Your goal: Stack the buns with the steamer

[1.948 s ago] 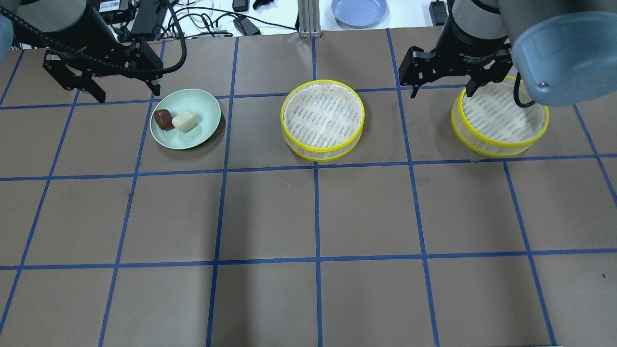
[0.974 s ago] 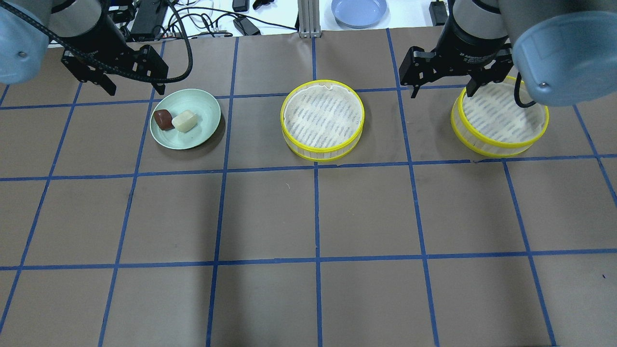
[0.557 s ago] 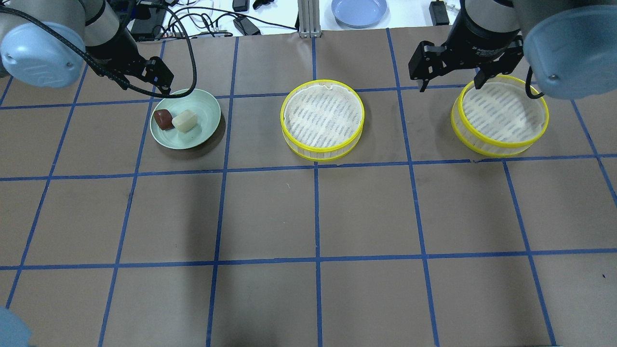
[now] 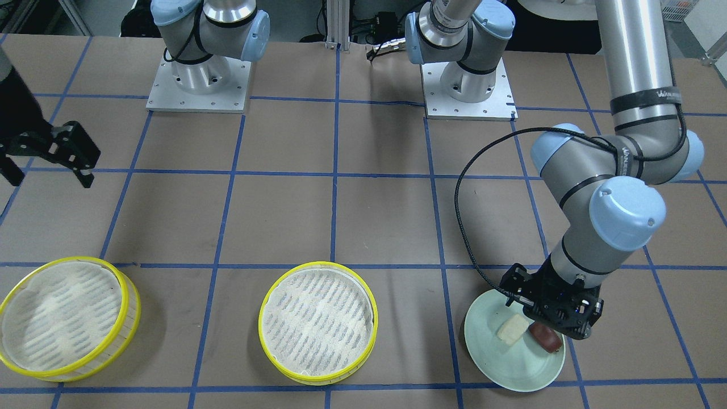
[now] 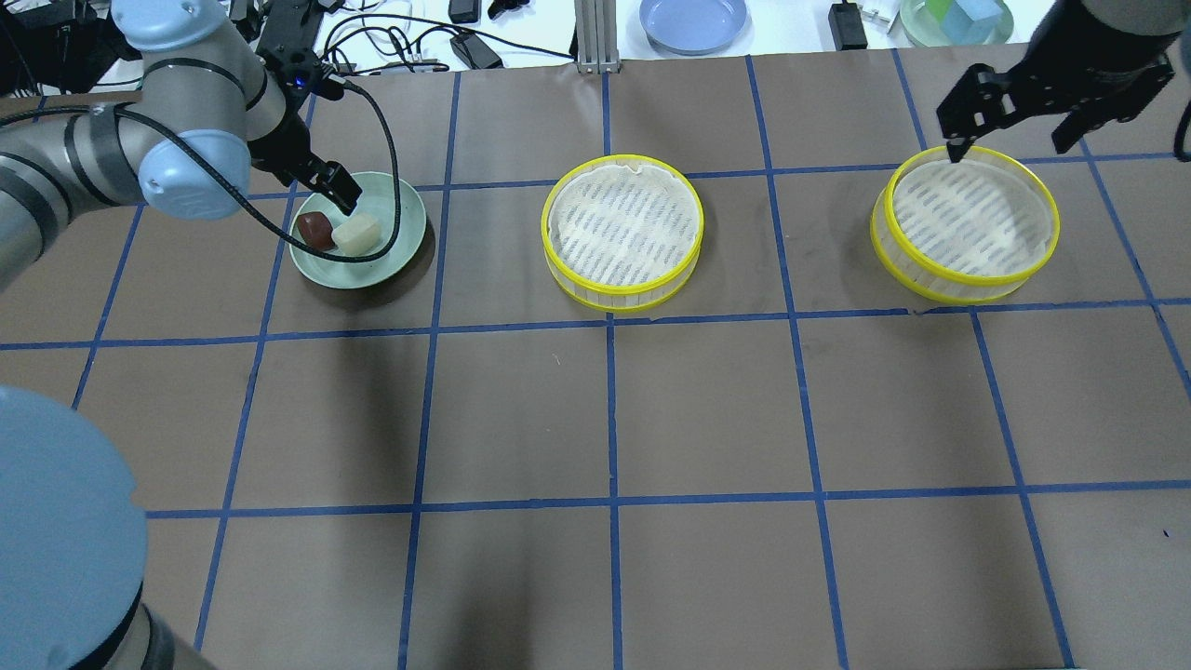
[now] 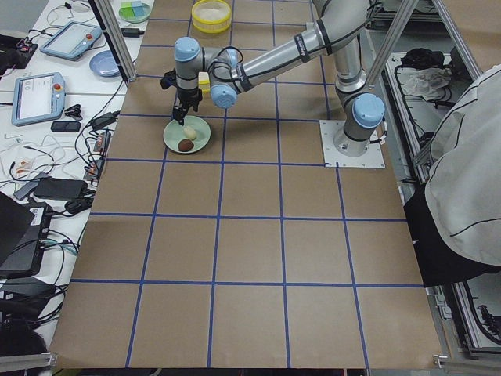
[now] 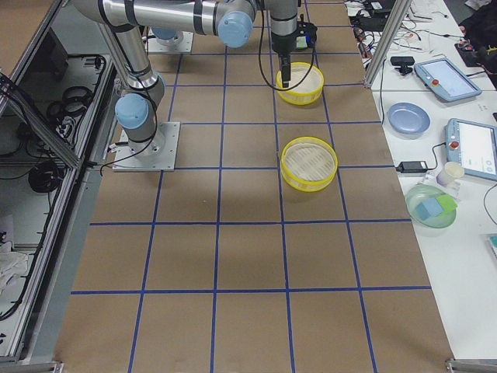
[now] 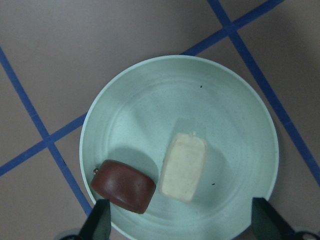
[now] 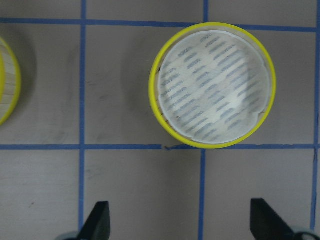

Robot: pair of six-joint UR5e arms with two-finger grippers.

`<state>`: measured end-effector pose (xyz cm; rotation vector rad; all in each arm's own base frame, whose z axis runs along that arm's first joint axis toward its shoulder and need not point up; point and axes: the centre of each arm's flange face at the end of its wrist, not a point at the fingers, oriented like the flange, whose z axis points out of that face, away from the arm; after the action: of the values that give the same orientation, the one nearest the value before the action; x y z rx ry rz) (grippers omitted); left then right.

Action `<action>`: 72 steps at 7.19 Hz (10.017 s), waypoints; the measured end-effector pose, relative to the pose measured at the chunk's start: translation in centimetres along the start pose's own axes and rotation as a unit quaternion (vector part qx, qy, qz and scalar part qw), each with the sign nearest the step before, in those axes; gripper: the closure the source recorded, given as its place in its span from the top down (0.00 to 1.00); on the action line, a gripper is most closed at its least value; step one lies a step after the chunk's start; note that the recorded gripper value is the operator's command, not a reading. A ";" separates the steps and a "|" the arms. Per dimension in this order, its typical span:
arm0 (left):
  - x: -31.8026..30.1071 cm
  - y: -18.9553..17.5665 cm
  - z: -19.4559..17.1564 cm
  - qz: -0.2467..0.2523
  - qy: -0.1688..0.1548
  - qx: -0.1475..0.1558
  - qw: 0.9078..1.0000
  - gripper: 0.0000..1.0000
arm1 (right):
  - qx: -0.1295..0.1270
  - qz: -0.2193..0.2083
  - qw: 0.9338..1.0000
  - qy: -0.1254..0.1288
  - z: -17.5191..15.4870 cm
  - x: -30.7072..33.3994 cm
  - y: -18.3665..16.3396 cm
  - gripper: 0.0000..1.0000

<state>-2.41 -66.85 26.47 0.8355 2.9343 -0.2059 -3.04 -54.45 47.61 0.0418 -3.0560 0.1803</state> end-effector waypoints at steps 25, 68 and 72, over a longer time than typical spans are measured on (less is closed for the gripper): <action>21.4 -11.9 -2.8 -0.401 0.256 0.063 0.877 1.00 | 0.014 -0.050 0.998 -0.028 21.3 15.0 -6.6 0.00; 5.0 -4.7 -7.4 -0.425 0.093 0.090 0.896 0.00 | 0.002 0.184 0.982 -0.035 18.5 -28.9 -6.8 0.00; 8.7 -6.4 -9.0 -0.449 0.122 0.103 0.879 0.00 | 0.000 0.179 0.984 -0.026 18.9 -30.3 -6.4 0.00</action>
<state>-13.61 -66.39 34.99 -0.6131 3.3282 -0.4938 25.86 -62.32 27.13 -0.5121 -3.0868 0.2031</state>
